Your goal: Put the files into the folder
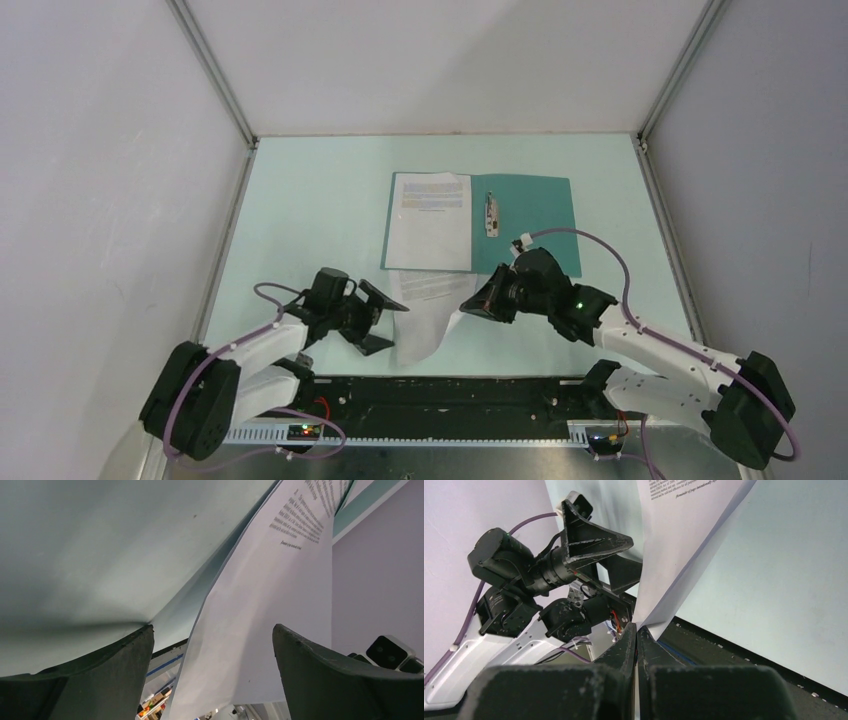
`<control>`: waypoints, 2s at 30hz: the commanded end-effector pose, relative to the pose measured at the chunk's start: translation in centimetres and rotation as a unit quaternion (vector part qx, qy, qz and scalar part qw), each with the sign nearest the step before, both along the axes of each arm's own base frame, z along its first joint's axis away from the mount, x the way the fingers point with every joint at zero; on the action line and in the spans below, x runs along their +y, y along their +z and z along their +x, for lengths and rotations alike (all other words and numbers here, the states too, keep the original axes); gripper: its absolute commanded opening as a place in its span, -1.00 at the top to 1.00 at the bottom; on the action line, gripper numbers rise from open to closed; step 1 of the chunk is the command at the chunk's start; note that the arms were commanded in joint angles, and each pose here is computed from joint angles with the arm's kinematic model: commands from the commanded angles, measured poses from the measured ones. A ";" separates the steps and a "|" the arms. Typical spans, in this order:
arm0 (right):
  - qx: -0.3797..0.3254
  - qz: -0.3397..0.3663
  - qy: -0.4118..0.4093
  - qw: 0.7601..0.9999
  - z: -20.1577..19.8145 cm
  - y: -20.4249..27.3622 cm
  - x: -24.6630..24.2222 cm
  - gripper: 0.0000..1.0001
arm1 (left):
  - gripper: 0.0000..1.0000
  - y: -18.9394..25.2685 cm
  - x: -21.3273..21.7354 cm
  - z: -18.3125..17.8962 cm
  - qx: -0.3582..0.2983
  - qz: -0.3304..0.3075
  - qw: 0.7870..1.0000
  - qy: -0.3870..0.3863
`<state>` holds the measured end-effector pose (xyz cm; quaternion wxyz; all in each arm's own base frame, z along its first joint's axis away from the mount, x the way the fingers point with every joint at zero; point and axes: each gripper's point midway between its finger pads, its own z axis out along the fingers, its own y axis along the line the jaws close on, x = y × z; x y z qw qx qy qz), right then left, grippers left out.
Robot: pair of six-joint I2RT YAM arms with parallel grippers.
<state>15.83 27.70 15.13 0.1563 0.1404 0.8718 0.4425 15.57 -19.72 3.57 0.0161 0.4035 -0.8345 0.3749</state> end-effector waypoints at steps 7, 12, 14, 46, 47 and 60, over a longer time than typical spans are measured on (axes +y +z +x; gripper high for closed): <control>-0.025 0.018 -0.011 0.999 -0.3 2.8 -1.1 1.00 | -0.40 0.6 -1.5 2.6 -0.034 -0.035 0.998 0.033; -0.024 0.016 -0.015 0.999 -0.7 3.0 -1.6 1.00 | 0.01 1.0 -1.7 3.1 -0.042 -0.040 0.998 0.037; -0.023 0.016 -0.015 0.999 -0.9 3.0 -1.8 1.00 | 0.13 1.0 -1.8 3.2 -0.042 -0.040 0.998 0.036; -0.024 0.016 -0.025 0.999 -1.4 3.5 -2.7 1.00 | 0.09 0.8 -4.2 2.6 -0.042 -0.049 0.998 0.029; -0.026 0.016 -0.024 0.999 -1.5 3.5 -2.7 1.00 | 0.19 1.0 -4.2 2.6 -0.046 -0.051 0.997 0.029; -0.030 -0.093 0.016 0.995 -4.2 -0.2 -6.2 -0.72 | 1.00 6.9 -2.9 1.8 -0.180 0.043 0.976 -0.117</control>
